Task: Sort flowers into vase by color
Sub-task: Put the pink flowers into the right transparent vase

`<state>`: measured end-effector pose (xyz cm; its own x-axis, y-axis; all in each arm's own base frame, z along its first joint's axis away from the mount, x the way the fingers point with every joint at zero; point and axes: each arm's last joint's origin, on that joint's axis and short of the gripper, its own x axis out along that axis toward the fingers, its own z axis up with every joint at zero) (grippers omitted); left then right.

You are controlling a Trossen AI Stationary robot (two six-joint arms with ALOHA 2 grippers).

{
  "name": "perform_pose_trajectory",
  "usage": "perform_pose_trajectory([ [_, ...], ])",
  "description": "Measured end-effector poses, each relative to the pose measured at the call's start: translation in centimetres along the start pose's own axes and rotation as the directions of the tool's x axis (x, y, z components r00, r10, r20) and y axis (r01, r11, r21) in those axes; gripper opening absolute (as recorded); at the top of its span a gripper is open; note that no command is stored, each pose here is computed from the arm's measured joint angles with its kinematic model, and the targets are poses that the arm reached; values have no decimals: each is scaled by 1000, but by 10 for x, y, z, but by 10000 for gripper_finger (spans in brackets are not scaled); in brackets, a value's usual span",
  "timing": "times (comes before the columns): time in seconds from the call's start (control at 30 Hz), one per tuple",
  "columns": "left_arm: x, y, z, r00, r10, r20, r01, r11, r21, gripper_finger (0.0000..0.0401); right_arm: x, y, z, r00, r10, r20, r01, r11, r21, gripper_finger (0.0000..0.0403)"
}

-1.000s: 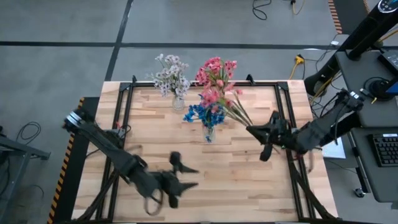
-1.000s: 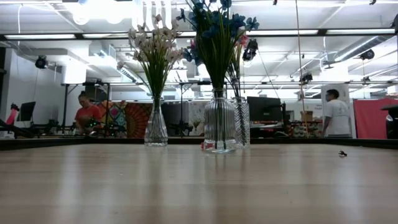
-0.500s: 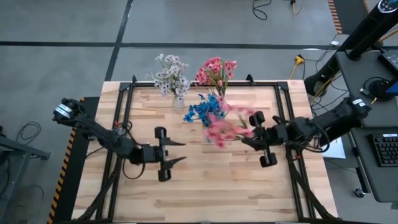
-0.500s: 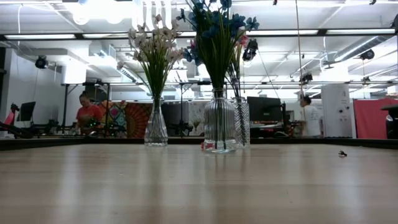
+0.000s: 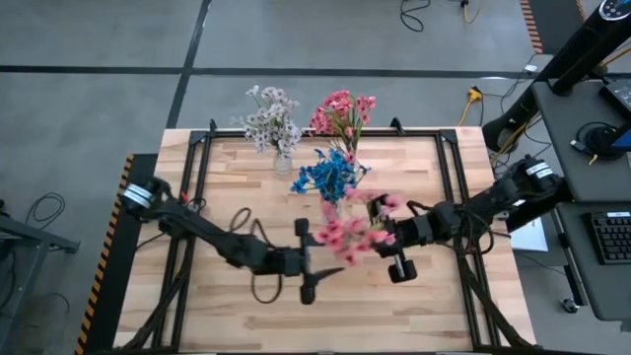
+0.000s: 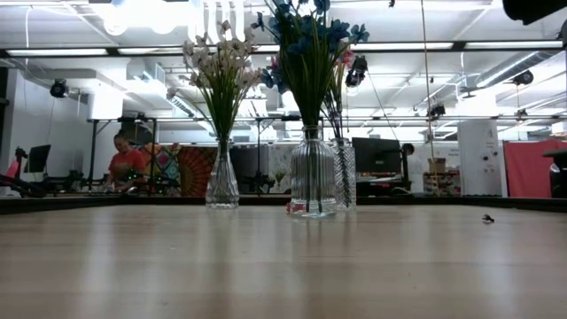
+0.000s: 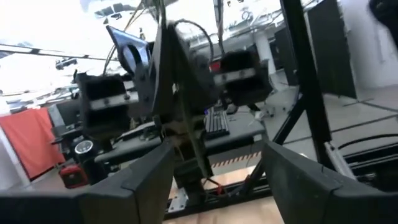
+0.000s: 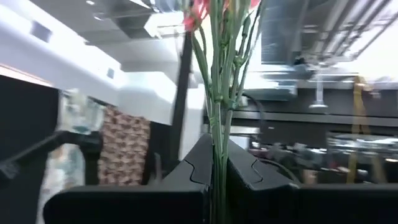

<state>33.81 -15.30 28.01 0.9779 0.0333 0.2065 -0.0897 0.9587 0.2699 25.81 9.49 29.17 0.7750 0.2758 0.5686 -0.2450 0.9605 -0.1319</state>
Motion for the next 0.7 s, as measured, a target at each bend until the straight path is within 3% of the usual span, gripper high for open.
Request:
perform_pose_trajectory([
  [0.2,26,-8,-18,1000,12,-26,-12,1000,11,227,15,5,-9,995,101,9,-101,994,37,9],
  [0.43,44,2,-20,1000,13,12,-13,1000,8,227,20,6,-12,993,121,9,-120,992,-49,9],
  [0.57,52,11,-25,995,-95,36,96,995,-19,227,19,6,-13,993,118,1,-117,989,-94,9],
  [0.7,57,23,-29,993,-105,45,109,989,-103,227,19,6,-13,993,118,0,-117,988,-104,9],
])
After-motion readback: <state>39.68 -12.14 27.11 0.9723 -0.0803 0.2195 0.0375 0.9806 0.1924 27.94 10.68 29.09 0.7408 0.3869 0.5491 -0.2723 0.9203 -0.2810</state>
